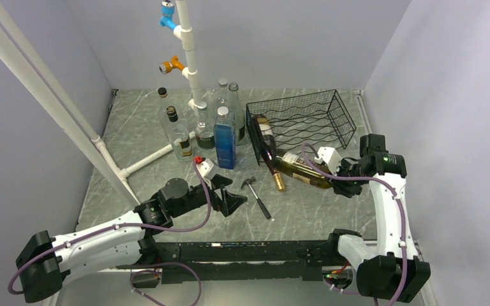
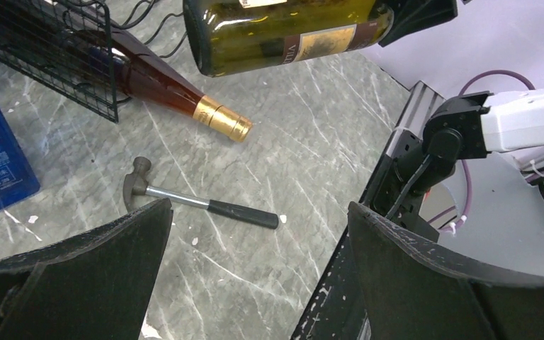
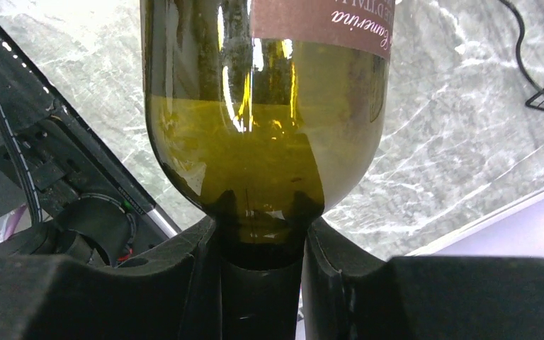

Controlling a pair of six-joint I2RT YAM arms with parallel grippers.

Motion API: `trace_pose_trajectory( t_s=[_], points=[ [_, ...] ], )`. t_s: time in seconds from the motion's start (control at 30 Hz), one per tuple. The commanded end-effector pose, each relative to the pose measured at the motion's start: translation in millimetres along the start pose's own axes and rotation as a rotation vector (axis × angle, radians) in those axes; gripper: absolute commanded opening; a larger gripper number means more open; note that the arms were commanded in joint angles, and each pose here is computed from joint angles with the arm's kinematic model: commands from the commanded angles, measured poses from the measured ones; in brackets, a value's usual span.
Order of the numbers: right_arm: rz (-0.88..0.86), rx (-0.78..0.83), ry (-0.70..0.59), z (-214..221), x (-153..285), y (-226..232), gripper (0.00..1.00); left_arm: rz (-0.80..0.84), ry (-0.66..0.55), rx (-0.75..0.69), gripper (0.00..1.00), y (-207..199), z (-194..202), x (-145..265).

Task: Take the wine bottle off the wine rack
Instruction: Pick up the wine bottle from the wine rack, then place the wine bottle at the center of the board.

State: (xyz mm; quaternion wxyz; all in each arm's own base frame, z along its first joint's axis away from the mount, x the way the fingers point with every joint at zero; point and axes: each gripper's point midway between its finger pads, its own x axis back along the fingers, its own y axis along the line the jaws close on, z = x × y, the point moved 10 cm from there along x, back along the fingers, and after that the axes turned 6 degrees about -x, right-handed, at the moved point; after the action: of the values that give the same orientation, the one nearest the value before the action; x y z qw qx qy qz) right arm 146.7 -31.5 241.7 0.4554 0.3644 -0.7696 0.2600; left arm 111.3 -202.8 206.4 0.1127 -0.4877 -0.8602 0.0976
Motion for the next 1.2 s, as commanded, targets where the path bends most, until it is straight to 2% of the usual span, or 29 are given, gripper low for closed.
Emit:
trace_pose_trajectory(
  t_s=[0.0, 0.33, 0.67, 0.87, 1.17],
  points=[
    [-0.013, 0.157, -0.145, -21.3, 13.8, -3.2, 0.00, 0.070, -0.054, 0.000, 0.99, -11.2, -27.4, 0.1],
    [-0.088, 0.367, -0.120, -46.6, 4.3, 0.7, 0.00, 0.094, -0.023, -0.011, 0.99, -15.6, -43.4, 0.8],
    [-0.186, 0.609, -0.089, -82.5, -9.8, 16.1, 0.00, 0.148, 0.024, 0.041, 0.99, -17.8, -50.1, -3.4],
    [-0.202, 0.793, -0.029, -99.2, -21.5, 35.1, 0.00, 0.256, 0.058, 0.089, 0.99, -16.1, -46.7, -14.2],
    [-0.235, 0.925, -0.006, -119.3, -25.7, 52.5, 0.00, 0.364, 0.187, 0.153, 0.99, -12.7, -32.1, -41.2]
  ],
)
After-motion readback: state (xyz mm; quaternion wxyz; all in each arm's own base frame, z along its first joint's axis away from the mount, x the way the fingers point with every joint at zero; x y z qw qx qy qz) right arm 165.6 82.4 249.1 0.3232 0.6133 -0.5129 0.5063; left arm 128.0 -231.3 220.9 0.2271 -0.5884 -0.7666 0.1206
